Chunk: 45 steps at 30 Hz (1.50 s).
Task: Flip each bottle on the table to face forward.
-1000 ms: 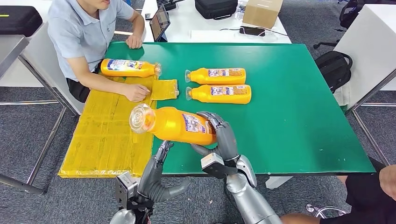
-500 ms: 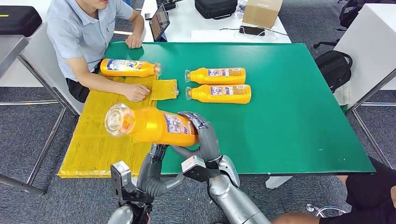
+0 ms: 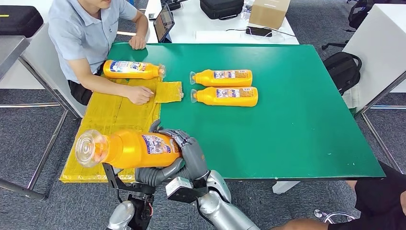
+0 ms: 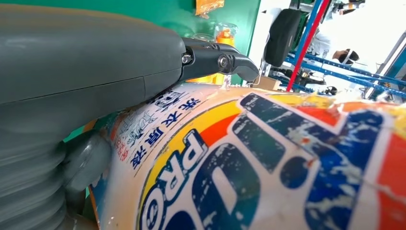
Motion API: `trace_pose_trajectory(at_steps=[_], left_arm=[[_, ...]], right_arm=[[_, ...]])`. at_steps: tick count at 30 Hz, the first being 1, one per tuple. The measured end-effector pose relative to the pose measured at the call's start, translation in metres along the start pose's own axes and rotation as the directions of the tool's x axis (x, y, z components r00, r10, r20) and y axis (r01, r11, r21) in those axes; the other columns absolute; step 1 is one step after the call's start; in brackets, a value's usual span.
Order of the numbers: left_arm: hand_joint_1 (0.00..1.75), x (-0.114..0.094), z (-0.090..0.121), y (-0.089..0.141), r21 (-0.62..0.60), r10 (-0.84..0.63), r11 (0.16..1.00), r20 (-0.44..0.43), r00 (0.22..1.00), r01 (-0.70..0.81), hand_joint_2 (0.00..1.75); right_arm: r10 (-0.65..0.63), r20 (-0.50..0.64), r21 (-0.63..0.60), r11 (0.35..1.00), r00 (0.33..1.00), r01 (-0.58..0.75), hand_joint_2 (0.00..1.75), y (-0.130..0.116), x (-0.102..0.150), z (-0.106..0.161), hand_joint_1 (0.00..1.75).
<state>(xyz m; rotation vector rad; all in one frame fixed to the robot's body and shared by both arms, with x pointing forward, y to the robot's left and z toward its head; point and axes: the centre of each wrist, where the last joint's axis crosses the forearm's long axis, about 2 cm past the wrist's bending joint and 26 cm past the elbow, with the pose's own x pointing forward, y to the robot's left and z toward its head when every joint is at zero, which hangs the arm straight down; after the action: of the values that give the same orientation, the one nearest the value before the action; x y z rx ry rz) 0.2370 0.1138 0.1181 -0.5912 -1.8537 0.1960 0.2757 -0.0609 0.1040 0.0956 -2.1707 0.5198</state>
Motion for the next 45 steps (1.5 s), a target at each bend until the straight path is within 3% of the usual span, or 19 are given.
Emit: trace_pose_trajectory(at_steps=[8, 17, 27, 34, 45], left_arm=[[0.0, 0.0, 0.0, -0.001, 0.095, 0.021, 0.995, 0.029, 0.999, -0.024, 1.75], [0.0, 0.01, 0.001, -0.004, 0.144, 0.133, 0.978, 0.131, 0.982, -0.152, 1.75], [0.0, 0.032, -0.006, 0.002, 0.09, 0.297, 0.942, 0.218, 0.929, -0.323, 1.75], [0.0, 0.034, -0.004, 0.005, -0.018, 0.389, 0.92, 0.18, 0.903, -0.393, 1.75], [0.0, 0.022, -0.006, 0.004, -0.11, 0.249, 0.965, 0.097, 0.964, -0.238, 1.75]], right_arm=[[-0.012, -0.002, 0.001, 1.0, 1.0, 0.012, 1.75, 0.001, 0.0, -0.003, 1.75], [-0.029, -0.006, 0.01, 1.0, 1.0, 0.029, 1.75, 0.01, 0.003, -0.007, 1.75], [-0.022, -0.113, -0.014, 1.0, 0.993, 0.02, 1.75, 0.007, -0.014, 0.025, 1.75], [-0.02, -0.145, -0.037, 0.999, 0.989, 0.015, 1.75, -0.003, -0.02, 0.037, 1.75], [0.01, -0.135, -0.037, 0.999, 0.991, -0.015, 1.75, -0.009, -0.021, 0.042, 1.75]])
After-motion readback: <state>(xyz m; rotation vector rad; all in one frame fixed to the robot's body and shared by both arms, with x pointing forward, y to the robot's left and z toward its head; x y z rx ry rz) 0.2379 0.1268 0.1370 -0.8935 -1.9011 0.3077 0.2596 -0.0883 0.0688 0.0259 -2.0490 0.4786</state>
